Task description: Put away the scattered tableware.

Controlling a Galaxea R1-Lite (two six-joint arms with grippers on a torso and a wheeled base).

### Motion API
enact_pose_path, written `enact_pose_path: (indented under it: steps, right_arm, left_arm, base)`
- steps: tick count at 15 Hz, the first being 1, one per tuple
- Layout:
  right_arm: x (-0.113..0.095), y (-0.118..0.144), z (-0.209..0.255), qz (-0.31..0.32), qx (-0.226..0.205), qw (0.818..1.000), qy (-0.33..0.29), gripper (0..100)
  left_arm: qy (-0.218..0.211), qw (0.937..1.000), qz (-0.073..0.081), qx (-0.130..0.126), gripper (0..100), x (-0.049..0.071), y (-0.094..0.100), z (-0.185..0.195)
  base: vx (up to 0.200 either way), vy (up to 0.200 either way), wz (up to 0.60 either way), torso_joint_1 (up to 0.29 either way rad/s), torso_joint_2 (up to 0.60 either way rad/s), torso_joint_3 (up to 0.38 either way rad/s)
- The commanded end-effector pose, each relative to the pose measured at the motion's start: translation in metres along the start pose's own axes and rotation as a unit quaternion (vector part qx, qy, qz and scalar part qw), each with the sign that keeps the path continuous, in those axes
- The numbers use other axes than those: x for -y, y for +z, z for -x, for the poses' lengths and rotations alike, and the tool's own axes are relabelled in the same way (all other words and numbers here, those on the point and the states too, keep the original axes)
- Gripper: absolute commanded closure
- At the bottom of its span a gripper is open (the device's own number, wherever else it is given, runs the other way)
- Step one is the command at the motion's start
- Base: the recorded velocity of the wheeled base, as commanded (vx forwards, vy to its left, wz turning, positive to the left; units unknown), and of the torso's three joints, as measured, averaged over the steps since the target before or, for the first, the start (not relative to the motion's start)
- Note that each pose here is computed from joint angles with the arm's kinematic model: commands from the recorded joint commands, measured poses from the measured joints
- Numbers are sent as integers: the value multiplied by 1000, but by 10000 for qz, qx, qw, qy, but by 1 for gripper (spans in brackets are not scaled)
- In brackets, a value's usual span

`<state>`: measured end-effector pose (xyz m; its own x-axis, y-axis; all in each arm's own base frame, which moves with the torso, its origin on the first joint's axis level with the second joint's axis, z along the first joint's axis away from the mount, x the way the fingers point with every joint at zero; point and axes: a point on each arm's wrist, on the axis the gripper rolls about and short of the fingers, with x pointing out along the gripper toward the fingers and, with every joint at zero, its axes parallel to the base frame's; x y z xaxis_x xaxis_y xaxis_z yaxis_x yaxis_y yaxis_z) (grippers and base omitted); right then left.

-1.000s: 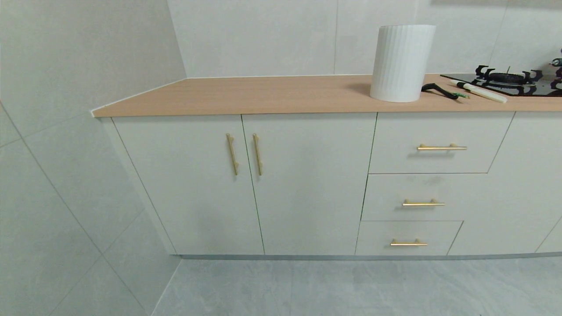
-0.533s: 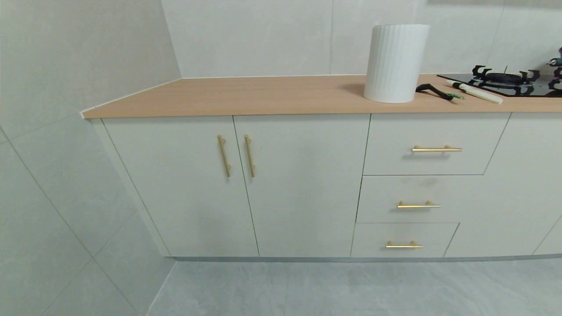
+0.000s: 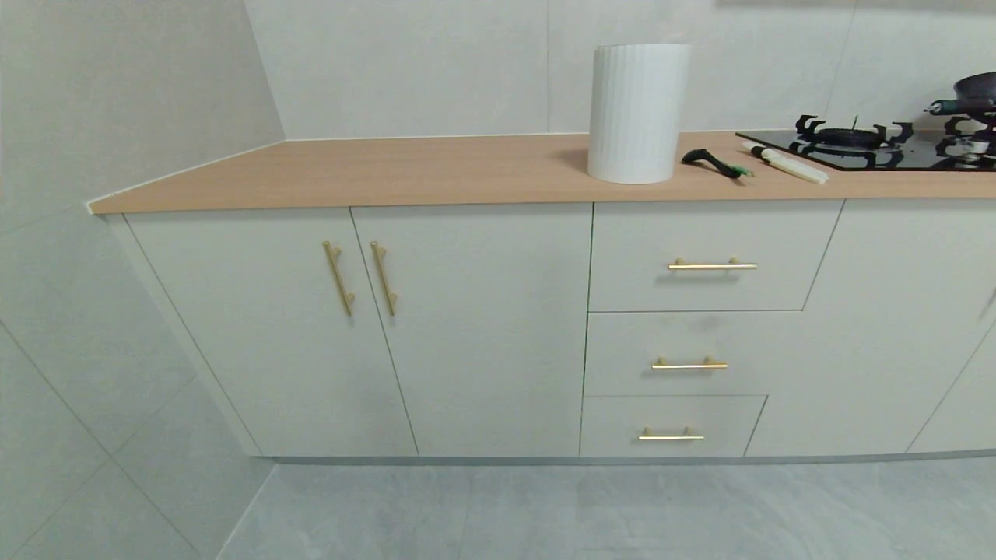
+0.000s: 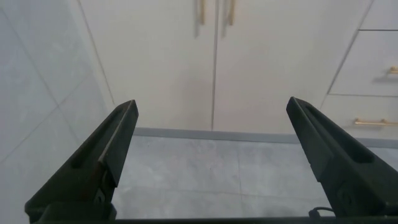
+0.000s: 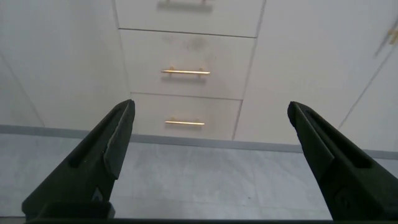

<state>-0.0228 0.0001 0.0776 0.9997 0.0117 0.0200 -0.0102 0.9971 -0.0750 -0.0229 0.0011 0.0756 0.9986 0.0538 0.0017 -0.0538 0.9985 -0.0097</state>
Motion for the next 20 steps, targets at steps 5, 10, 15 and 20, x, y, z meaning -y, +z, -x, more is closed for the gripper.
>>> enact_pose_path:
  steps: [5,10,15,20]
  right_arm:
    - [0,0,0,1,-8,10000,3,0]
    - [0,0,0,1,0,10000,3,0]
    - [0,0,0,1,-8,10000,3,0]
    - [0,0,0,9,0,10000,3,0]
  left_arm:
    - [-1,10000,-2,-1,0,0,0,0]
    - [-1,10000,-2,-1,0,0,0,0]
    - [-1,10000,6,-1,0,0,0,0]
    - [-1,10000,6,-1,0,0,0,0]
  base:
    - [40,0,0,0,0,0]
    - [200,0,0,-1,1,2]
    - [120,0,0,0,1,2]
    - [0,0,0,0,0,0]
